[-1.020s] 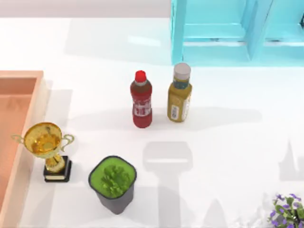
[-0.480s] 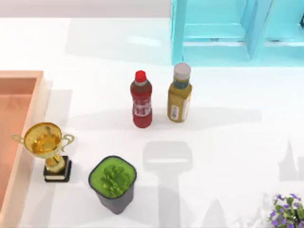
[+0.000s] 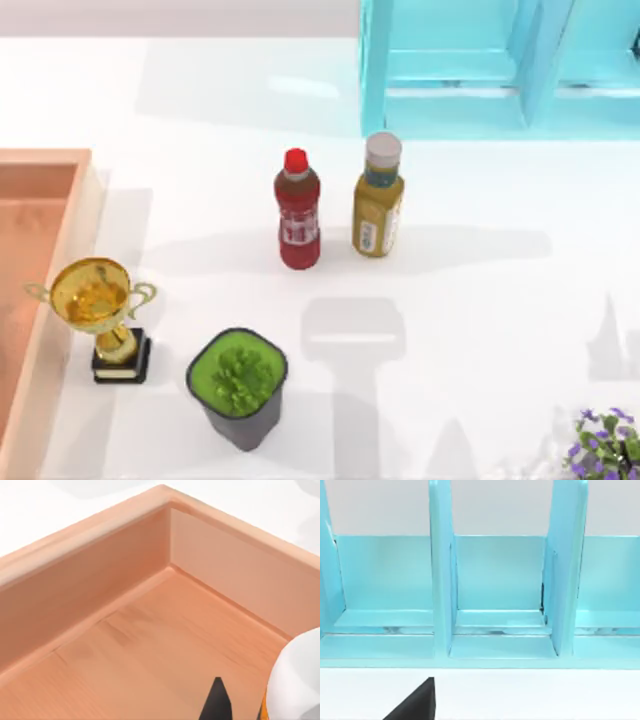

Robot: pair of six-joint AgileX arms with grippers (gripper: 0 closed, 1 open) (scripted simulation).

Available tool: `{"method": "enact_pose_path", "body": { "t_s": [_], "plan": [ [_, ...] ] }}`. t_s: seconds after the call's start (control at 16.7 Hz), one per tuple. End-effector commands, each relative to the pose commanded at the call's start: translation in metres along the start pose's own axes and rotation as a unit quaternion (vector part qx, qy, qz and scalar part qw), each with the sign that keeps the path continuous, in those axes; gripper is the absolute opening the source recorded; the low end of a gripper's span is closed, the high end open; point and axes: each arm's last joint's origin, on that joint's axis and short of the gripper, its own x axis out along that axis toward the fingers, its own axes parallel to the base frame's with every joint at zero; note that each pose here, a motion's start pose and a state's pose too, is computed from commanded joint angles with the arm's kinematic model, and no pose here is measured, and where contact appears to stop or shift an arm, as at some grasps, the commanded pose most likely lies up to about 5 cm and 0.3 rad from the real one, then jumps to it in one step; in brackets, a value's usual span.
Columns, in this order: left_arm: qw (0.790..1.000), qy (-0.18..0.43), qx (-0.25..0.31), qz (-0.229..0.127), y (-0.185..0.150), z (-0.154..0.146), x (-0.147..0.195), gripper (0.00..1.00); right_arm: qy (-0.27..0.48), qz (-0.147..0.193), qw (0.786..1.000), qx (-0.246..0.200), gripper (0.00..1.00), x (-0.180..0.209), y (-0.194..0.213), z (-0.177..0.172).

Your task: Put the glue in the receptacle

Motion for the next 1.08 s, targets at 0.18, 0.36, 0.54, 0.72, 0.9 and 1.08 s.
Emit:
{"method": "enact_pose_path", "body": {
  "t_s": [0.18,0.36,0.54,0.72,0.9,1.08],
  "plan": [
    [1.0,0.0,0.0,0.0,0.0,0.0,0.0,0.0,0.0,0.0,1.0,0.0,1.0,0.0,0.0,0.0],
    [1.0,0.0,0.0,0.0,0.0,0.0,0.0,0.23,0.0,0.0,1.0,0.0,1.0,0.0,0.0,0.0],
    [1.0,0.0,0.0,0.0,0.0,0.0,0.0,0.45,0.0,0.0,1.0,0.0,1.0,0.0,0.0,0.0],
    [1.0,0.0,0.0,0.0,0.0,0.0,0.0,0.68,0.0,0.0,1.0,0.0,1.0,0.0,0.0,0.0],
    [1.0,0.0,0.0,0.0,0.0,0.0,0.0,0.9,0.0,0.0,1.0,0.0,1.0,0.0,0.0,0.0],
    [1.0,0.0,0.0,0.0,0.0,0.0,0.0,1.0,0.0,0.0,1.0,0.0,1.0,0.0,0.0,0.0]
  ]
}}
